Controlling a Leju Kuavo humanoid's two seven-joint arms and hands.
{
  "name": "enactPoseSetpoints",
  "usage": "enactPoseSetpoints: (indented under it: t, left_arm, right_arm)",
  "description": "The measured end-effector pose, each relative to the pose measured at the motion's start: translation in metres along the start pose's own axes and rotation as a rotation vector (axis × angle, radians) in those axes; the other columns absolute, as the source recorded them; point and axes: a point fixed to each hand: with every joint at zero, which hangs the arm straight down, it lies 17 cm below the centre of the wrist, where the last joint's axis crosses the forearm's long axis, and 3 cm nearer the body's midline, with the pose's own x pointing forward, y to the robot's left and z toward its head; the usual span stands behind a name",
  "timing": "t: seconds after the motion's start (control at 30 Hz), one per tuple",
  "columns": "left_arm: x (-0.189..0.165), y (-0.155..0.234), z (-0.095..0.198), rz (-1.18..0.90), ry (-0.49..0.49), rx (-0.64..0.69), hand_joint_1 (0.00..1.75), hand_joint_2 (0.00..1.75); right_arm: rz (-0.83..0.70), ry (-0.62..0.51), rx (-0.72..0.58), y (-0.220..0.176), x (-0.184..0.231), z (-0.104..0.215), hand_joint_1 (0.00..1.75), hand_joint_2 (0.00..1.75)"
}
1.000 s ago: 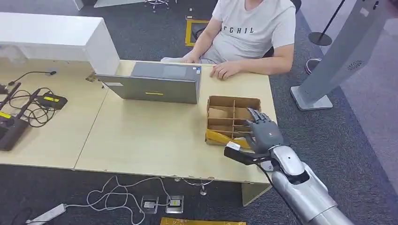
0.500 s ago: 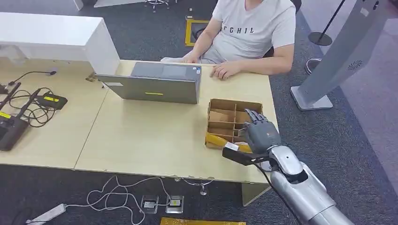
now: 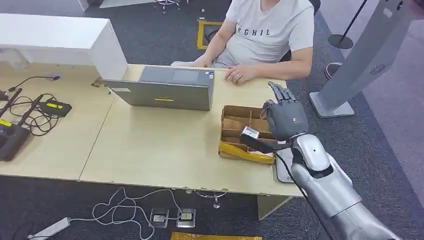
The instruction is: Pass the card to the sensor for recognition and then transmit it.
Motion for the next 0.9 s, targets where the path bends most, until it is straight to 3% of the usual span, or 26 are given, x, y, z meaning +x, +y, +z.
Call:
enactPoseSetpoints:
  t: [0.17,0.4,0.73,0.9]
  left_arm:
    - [0.002,-0.001,0.0,-0.035,-0.01,-0.004,0.0,0.0]
    - [0.01,-0.001,0.0,-0.067,-0.027,-0.007,0.0,0.0]
    - [0.023,-0.001,0.001,-0.105,-0.053,-0.01,0.0,0.0]
    - [0.029,0.001,0.001,-0.124,-0.063,-0.005,0.0,0.0]
  right_arm:
    - [0.004,-0.012,-0.229,-0.076,-0.012,-0.027,1.75,1.75]
    - [0.024,-0.002,-0.322,-0.117,-0.03,-0.041,1.75,1.75]
    - [0.073,0.011,-0.309,-0.096,-0.036,-0.055,1.75,1.75]
    - [0.118,0.042,-0.245,-0.063,-0.041,-0.06,1.75,1.75]
